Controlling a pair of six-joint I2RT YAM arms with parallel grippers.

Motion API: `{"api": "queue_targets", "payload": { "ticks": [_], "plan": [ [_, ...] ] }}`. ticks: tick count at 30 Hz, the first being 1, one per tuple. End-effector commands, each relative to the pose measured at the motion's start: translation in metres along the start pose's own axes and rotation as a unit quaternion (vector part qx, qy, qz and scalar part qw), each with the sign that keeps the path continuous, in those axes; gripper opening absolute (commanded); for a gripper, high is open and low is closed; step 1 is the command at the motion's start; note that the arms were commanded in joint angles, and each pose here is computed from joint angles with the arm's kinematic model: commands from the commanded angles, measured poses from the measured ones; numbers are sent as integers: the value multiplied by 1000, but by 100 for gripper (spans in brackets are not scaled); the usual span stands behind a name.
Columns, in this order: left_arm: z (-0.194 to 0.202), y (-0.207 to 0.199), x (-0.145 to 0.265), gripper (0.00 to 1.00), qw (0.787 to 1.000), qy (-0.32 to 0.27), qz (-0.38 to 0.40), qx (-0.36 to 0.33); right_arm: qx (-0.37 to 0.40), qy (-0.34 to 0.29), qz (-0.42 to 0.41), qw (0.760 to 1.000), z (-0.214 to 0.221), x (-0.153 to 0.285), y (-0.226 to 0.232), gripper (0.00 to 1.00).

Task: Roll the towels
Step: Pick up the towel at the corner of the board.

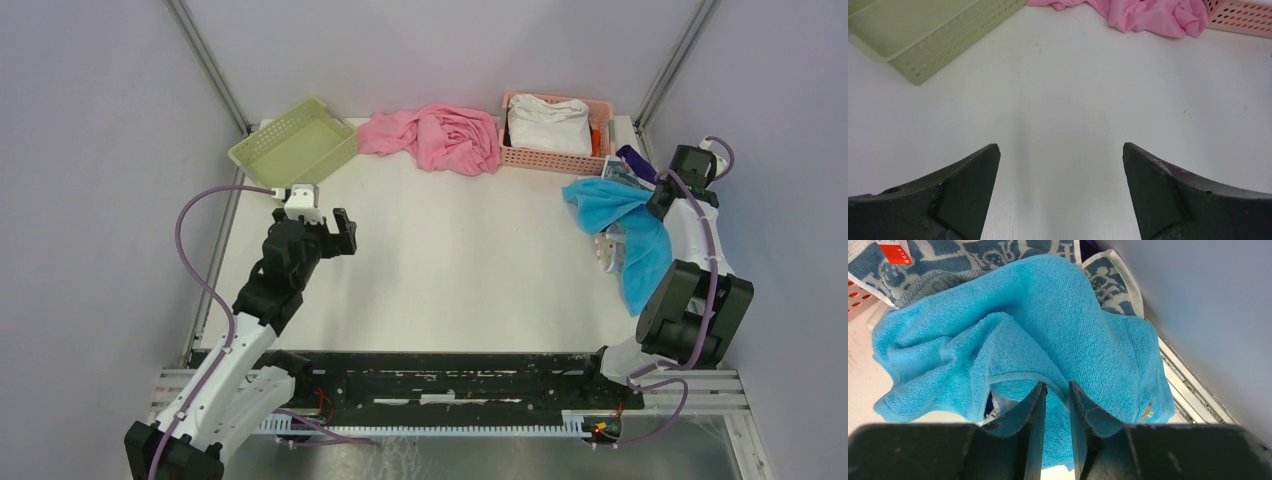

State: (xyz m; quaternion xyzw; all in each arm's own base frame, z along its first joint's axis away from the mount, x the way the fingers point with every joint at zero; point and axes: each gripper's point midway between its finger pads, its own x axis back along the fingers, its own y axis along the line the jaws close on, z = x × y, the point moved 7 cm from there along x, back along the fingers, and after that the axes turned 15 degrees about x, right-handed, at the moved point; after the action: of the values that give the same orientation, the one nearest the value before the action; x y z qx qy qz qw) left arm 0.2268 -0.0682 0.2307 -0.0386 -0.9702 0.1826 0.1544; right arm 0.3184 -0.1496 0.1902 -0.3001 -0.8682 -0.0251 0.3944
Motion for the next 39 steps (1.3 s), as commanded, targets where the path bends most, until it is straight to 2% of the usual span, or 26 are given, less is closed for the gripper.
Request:
{"api": "queue_targets", "payload": {
  "ticks": [1,8,16,19,21,24,26,28,34,39],
  "plan": [
    [-14,-7,0,99,1000,-19,19,-17,1,-20,12,1000,-8,-2,-3,31],
    [-14,-8,1,99,999,-20,20,-17,9,-1,-1,1000,-1,-11,3,27],
    [-16,-9,3,99,999,-25,25,-15,21,29,17,999,15,-26,3,45],
    [-17,-9,4,99,999,-26,25,-14,24,30,25,999,15,-29,1,45],
    [-17,-9,5,99,999,-28,27,-14,26,29,25,999,14,-28,1,41],
    [-18,-9,5,99,999,-29,27,-14,28,22,27,999,10,-24,-1,24],
    [-18,-9,6,99,999,-29,29,-14,27,13,24,999,6,-17,-2,8],
    [-18,-10,6,99,999,-30,29,-13,24,-3,24,999,-2,-6,-4,1],
    [-21,-10,7,99,999,-33,26,-9,45,-79,4,996,-36,49,4,1],
    [-27,-13,9,99,999,-31,24,-1,110,-148,-60,981,-69,105,47,1]
  ]
}}
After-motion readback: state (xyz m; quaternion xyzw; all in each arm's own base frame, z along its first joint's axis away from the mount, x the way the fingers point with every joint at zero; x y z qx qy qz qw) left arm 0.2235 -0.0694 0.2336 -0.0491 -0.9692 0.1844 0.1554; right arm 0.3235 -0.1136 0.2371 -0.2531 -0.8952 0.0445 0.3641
